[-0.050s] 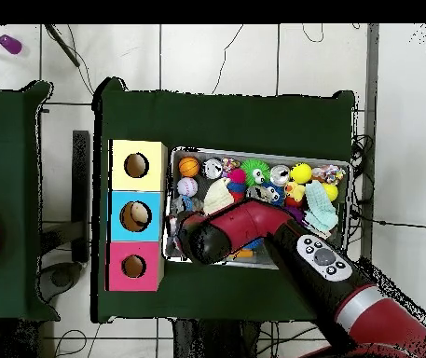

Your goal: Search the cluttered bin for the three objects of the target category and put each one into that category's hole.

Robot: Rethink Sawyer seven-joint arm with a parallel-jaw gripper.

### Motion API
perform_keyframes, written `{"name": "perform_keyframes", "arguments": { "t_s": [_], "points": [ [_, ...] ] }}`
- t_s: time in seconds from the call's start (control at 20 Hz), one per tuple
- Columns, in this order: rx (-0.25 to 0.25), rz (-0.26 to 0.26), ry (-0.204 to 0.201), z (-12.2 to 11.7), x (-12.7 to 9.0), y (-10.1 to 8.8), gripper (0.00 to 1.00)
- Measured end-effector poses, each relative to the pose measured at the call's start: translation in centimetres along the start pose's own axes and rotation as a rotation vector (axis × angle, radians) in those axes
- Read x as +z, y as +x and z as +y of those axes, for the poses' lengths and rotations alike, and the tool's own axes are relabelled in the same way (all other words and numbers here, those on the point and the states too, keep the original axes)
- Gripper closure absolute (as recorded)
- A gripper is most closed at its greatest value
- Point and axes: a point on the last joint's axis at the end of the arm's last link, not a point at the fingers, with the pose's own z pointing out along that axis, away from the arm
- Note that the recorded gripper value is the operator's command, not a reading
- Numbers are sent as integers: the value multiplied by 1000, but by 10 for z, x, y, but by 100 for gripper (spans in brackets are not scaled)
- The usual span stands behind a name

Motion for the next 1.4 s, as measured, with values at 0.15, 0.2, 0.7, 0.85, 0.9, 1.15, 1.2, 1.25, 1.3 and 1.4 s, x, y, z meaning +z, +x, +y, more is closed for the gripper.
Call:
{"name": "perform_keyframes", "arguments": {
  "t_s": [0.15, 0.2, 0.7, 0.85, 0.9, 1.15, 1.2, 1.25, 1.3, 1.4],
  "points": [
    [1, 6, -11, -7, 0, 2, 0],
    [-2, 7, -15, -10, -1, 2, 0],
    [-46, 33, -41, -18, 5, 11, 0],
    [-55, 33, -43, -17, 5, 11, 0],
    [-55, 33, -43, -16, 5, 11, 0],
    [-60, 34, -43, -14, 6, 10, 0],
    [-65, 34, -41, -12, 5, 9, 0],
    [-70, 34, -40, -10, 5, 9, 0],
    [-76, 35, -38, -8, 5, 8, 0],
    [-87, 40, -33, -4, 5, 7, 0]
  ]
}}
